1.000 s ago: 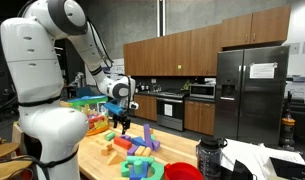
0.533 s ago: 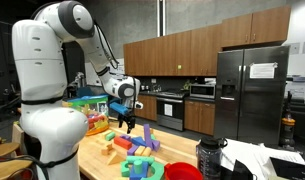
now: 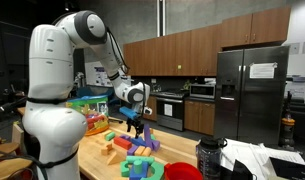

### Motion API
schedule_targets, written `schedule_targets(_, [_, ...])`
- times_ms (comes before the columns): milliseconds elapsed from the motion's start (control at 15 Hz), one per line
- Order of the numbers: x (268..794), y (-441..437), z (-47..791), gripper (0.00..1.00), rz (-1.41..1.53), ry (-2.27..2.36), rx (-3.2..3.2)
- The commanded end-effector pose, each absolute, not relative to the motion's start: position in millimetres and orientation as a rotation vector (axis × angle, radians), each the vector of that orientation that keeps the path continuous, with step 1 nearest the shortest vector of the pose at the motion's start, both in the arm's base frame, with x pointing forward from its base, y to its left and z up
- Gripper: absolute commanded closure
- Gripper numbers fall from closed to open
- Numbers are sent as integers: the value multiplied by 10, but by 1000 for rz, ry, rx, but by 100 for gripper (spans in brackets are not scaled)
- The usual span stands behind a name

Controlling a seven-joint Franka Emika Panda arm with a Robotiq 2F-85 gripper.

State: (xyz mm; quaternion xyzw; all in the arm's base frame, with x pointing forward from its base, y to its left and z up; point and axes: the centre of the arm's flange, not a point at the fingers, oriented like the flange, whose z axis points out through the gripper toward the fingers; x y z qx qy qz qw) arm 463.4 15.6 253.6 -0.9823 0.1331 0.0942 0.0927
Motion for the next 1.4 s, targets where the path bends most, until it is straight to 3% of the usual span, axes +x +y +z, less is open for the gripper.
schedule_targets(0, [4685,-38,2449,0,295,432,-2895])
schedule_targets(1333, [4613,-52,2496,0,295,419,-2902])
